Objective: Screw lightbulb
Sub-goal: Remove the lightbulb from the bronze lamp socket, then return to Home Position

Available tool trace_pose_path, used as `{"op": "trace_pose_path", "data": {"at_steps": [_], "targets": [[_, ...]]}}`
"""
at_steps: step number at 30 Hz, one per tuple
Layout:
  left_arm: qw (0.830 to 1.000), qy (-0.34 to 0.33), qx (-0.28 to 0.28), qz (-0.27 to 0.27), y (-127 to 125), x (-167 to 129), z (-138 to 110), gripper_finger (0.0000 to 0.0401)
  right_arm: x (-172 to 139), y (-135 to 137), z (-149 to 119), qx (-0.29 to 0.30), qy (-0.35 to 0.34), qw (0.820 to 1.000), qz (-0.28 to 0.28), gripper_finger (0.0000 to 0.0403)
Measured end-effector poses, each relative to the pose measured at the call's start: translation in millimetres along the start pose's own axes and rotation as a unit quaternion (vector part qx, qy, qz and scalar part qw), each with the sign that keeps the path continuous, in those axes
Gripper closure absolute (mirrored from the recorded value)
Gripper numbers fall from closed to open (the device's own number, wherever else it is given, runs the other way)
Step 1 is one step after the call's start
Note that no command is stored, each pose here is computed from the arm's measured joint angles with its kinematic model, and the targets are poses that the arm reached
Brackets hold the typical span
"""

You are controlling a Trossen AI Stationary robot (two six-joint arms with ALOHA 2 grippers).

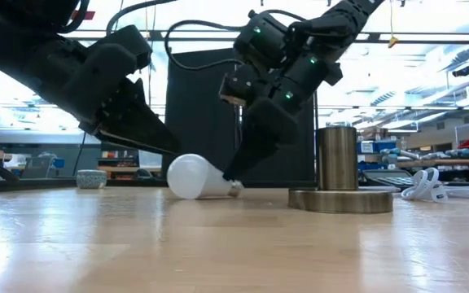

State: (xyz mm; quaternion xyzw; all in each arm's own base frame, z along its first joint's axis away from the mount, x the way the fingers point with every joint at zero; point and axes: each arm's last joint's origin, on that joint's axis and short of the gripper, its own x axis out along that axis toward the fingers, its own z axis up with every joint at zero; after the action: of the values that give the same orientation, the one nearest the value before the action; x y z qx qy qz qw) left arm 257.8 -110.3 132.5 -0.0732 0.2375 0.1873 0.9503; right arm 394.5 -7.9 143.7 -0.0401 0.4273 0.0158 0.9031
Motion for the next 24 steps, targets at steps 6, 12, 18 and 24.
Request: {"op": "trace_pose_path", "data": {"at_steps": [6,12,18,24], "targets": [[1.0,-0.021,0.012,-0.012,-6,-4,2,0.0158,-13,-2,14,-0.003,-0.005,1.0,-0.008,0.0182],[0.998,-0.041,0.024,-0.031,-8,-17,15,0.0158,-53,-3,32,0.001,-0.043,0.999,-0.011,0.0182],[0.996,-0.037,0.046,-0.063,1,-39,33,0.0158,-103,13,32,0.022,-0.073,0.997,0.004,0.0182],[0.982,-0.033,0.073,-0.173,3,-57,49,0.0159,-143,43,-2,0.01,-0.127,0.991,0.042,0.0183]]}}
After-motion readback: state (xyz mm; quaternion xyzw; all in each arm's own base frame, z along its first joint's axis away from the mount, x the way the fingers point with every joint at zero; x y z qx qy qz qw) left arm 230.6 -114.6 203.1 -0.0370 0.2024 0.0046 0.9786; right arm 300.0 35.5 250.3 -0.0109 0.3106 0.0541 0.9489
